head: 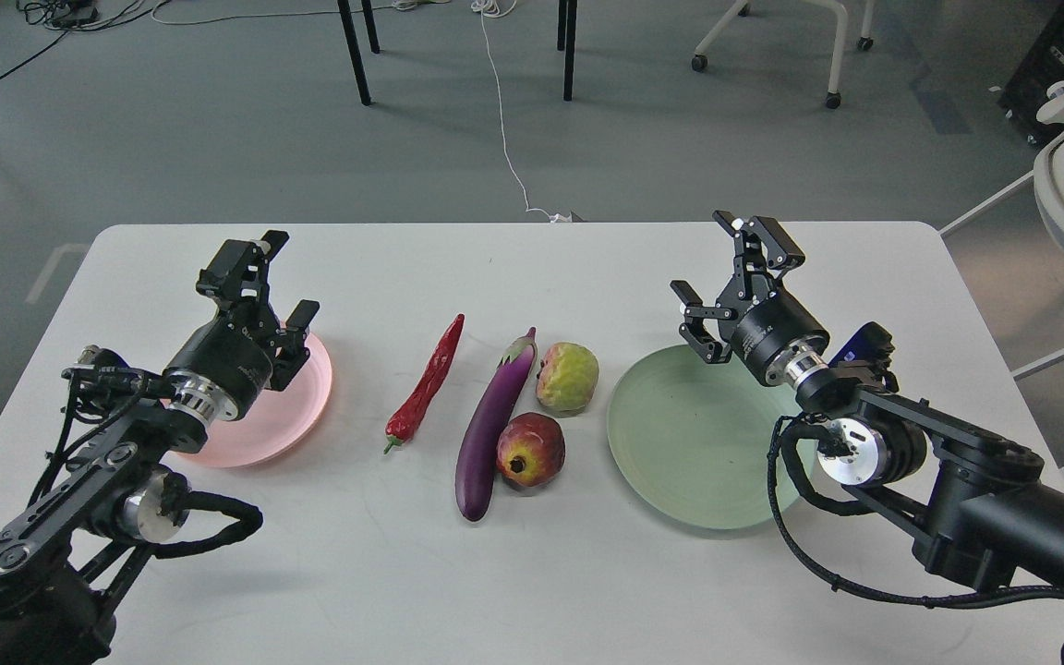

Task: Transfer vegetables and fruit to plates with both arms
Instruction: 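Move the right gripper toward the pale green fruit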

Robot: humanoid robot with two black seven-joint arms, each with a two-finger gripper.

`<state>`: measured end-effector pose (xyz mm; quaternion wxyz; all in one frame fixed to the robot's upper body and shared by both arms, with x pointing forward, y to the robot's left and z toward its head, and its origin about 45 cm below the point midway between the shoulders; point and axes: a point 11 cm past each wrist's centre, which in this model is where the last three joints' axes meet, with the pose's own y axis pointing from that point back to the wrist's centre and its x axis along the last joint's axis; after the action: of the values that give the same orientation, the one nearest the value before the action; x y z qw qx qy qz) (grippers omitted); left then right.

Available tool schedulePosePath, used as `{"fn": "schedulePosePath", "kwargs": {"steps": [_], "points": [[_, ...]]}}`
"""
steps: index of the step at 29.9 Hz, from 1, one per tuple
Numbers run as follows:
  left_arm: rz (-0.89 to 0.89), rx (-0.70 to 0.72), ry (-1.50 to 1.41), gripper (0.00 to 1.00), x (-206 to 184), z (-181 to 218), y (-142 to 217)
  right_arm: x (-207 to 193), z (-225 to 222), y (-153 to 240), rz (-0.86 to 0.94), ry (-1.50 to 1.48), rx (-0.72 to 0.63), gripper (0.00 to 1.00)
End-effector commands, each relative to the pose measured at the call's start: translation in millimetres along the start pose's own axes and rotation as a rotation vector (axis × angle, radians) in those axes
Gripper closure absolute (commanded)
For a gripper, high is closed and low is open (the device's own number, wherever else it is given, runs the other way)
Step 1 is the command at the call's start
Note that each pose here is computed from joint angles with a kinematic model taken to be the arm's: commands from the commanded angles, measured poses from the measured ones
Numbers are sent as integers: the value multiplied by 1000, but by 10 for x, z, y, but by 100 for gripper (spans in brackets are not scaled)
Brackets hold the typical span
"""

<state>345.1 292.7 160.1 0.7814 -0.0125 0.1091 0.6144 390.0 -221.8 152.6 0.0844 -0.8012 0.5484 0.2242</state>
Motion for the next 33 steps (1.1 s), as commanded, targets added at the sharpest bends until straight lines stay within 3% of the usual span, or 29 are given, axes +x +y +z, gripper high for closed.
{"fn": "schedulePosePath", "kwargs": {"steps": [1, 6, 8, 18, 24, 33], "points": [[1, 8, 2, 0, -3, -24, 11, 47, 10, 84, 0, -1, -11, 3], [-1, 4, 14, 0, -1, -12, 8, 47, -99, 91, -52, 57, -14, 3], [-3, -3, 13, 0, 6, 11, 2, -46, -368, -31, -114, 176, 12, 3], [-42, -46, -27, 0, 29, 254, -60, -741, -921, -414, -624, 1254, -189, 2], [-63, -62, -27, 0, -28, 315, -56, -776, -671, -538, -875, 1787, -382, 2], [-78, -77, -46, 0, -36, 407, -34, -970, -63, -681, -1030, 1938, -462, 2]]}}
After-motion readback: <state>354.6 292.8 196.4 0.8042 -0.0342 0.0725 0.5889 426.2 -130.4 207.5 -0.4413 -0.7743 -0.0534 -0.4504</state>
